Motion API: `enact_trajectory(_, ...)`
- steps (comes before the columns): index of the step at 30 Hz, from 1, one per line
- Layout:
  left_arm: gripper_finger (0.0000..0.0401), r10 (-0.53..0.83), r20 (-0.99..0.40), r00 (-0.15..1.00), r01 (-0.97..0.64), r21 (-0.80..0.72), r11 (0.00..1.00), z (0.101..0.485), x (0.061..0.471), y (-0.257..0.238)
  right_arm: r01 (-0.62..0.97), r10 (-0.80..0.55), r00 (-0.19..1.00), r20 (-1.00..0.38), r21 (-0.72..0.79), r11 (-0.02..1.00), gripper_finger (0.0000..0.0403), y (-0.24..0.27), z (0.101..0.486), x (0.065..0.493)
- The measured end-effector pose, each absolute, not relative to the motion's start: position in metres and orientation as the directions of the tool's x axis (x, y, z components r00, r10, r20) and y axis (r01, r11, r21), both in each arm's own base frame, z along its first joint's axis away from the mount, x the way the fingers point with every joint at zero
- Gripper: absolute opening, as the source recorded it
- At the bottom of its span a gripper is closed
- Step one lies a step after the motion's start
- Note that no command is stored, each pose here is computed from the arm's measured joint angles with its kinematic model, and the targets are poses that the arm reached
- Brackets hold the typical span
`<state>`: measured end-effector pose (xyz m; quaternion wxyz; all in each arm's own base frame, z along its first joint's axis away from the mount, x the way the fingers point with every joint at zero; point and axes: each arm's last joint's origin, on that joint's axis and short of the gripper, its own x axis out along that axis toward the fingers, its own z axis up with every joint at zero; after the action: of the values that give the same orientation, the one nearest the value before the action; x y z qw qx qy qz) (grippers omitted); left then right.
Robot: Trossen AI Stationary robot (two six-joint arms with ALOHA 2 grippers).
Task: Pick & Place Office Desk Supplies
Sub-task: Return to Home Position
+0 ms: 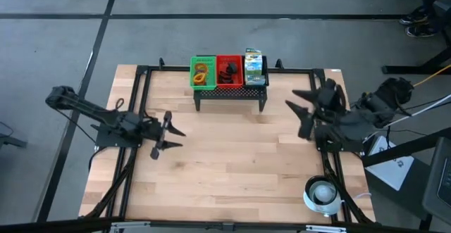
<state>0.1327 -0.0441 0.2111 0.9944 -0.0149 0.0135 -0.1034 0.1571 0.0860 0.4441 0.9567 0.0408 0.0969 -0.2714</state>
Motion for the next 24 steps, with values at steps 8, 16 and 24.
enact_trajectory(8, 0.0175, -0.199, -0.019, 0.98, 0.194, -0.138, 0.971, 0.213, 0.121, -0.038, 0.25, -0.241, 0.909, -0.341, -0.018, 0.968, 0.02, 0.105, 0.436, 0.156)
enact_trajectory(16, 0.0175, -0.332, -0.043, 0.942, 0.324, -0.127, 0.937, 0.211, 0.121, -0.042, 0.098, -0.11, 0.917, -0.384, -0.049, 0.994, 0.02, 0.11, 0.423, 0.151)
enact_trajectory(24, 0.0175, -0.31, -0.032, 0.95, 0.306, -0.091, 0.948, 0.2, 0.117, -0.033, -0.305, 0.3, 0.95, -0.09, -0.054, 0.951, 0.02, 0.098, 0.367, 0.121)
